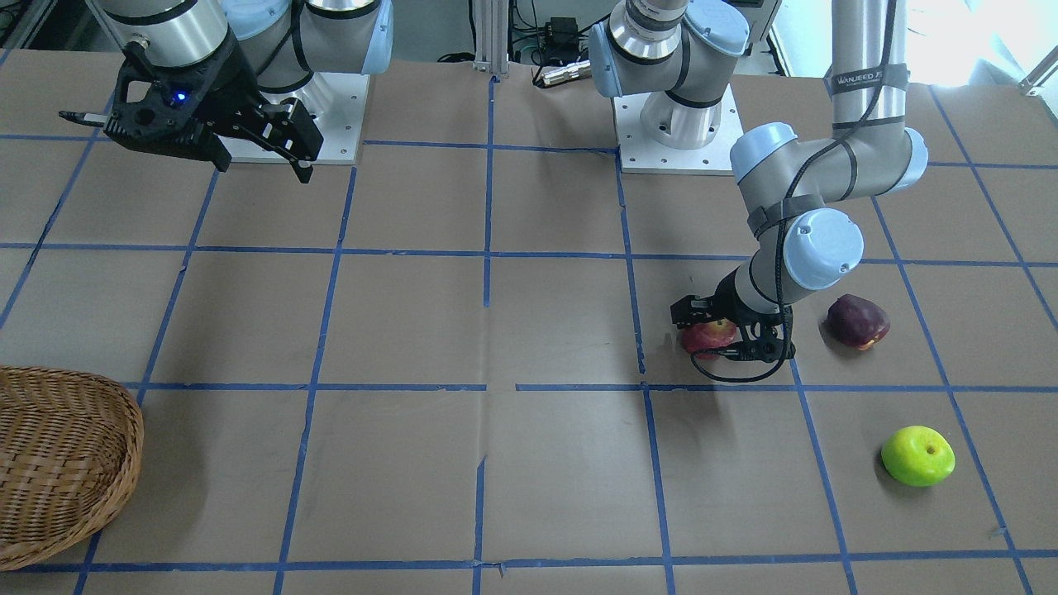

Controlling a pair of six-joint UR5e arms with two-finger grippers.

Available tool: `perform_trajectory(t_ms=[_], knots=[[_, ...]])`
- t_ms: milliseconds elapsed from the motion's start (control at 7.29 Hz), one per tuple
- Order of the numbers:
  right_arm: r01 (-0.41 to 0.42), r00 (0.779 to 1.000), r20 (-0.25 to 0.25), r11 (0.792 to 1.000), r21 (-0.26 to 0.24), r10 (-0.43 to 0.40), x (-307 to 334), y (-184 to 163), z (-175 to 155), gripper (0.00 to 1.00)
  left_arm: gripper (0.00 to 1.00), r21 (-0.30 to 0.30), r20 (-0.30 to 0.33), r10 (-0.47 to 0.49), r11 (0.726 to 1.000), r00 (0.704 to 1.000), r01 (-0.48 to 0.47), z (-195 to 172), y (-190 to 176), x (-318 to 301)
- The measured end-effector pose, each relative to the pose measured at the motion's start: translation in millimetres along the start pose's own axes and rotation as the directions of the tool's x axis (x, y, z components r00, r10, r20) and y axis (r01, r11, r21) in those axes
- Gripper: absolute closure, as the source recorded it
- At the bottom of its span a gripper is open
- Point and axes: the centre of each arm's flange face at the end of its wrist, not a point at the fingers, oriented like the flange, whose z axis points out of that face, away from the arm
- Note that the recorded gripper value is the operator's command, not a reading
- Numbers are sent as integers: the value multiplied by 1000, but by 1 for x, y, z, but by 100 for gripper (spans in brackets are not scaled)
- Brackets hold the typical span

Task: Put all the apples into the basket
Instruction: 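Lower the left gripper onto the pink-red apple and grasp it, then carry the pink-red apple to table center, release with left gripper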

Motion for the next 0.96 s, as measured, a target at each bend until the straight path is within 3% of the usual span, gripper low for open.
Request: perform_trajectory(t_ms=[137, 412, 686, 961], knots=[[1, 1000, 0, 1000, 0, -1, 0, 0, 0, 0, 100, 13, 3, 3, 1000, 1000, -3, -5, -6, -1], [3, 1000, -1, 1000, 0, -3, 0, 0, 0, 0, 100, 52, -31, -16, 998, 999, 18, -27, -15, 13], [4, 1000, 0, 1000, 1, -4, 0, -1, 0, 0, 100, 92, -163, -95, 990, 982, 111, -42, -18, 71], [0, 1000, -3, 1000, 3, 0, 3, -3, 0, 0, 100, 134, -270, -133, 976, 954, 174, -56, -28, 180]])
